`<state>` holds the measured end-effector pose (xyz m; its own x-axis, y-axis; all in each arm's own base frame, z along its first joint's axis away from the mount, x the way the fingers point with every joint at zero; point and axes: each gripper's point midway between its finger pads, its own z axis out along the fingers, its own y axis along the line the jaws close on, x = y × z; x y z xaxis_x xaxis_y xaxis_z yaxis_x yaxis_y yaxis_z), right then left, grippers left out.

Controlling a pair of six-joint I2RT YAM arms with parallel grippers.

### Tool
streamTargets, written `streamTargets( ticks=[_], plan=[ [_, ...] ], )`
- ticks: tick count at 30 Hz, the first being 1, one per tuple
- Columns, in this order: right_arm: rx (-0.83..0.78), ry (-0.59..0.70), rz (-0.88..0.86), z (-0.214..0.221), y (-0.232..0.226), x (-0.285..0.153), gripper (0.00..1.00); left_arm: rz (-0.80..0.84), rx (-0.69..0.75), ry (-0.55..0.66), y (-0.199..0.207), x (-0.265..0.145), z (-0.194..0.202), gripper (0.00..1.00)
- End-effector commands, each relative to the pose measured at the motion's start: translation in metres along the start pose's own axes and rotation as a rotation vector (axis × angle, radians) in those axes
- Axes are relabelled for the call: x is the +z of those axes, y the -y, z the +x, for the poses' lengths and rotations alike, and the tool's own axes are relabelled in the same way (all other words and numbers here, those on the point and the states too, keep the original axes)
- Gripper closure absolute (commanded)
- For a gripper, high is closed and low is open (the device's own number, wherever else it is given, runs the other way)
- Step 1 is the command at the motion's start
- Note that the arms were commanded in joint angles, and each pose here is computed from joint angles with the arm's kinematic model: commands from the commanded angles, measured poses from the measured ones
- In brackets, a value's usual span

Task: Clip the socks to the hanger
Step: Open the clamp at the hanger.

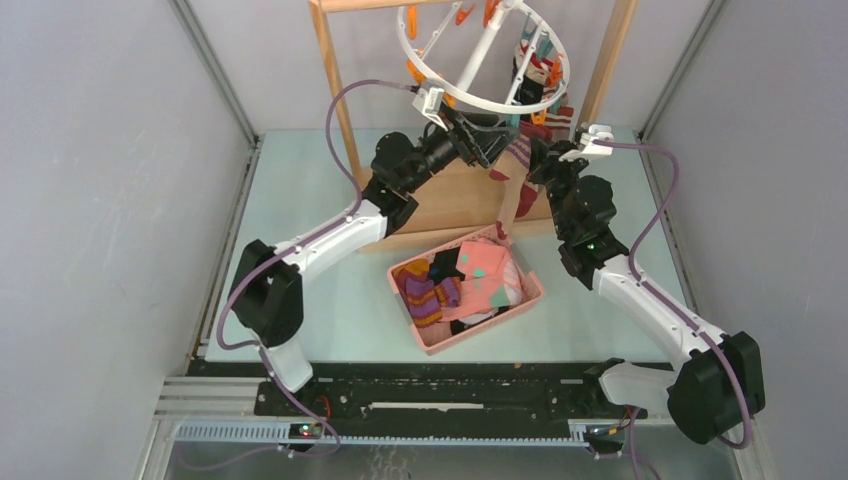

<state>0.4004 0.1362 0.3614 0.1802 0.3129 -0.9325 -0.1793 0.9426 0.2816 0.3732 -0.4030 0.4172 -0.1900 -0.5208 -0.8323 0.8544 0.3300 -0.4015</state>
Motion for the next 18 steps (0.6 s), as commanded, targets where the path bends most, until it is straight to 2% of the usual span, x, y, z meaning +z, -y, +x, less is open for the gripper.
streamTargets(
  ticks=[1,18],
  plan=[
    [0.028,0.041,-0.007,-0.017,0.000,-0.004,1.00,0.021,0.047,0.065,0.013,0.013,-0.028,0.21],
    [0.034,0.037,-0.004,-0.015,0.001,-0.004,1.00,0.030,0.026,0.053,0.016,0.026,-0.028,0.33]
  ],
)
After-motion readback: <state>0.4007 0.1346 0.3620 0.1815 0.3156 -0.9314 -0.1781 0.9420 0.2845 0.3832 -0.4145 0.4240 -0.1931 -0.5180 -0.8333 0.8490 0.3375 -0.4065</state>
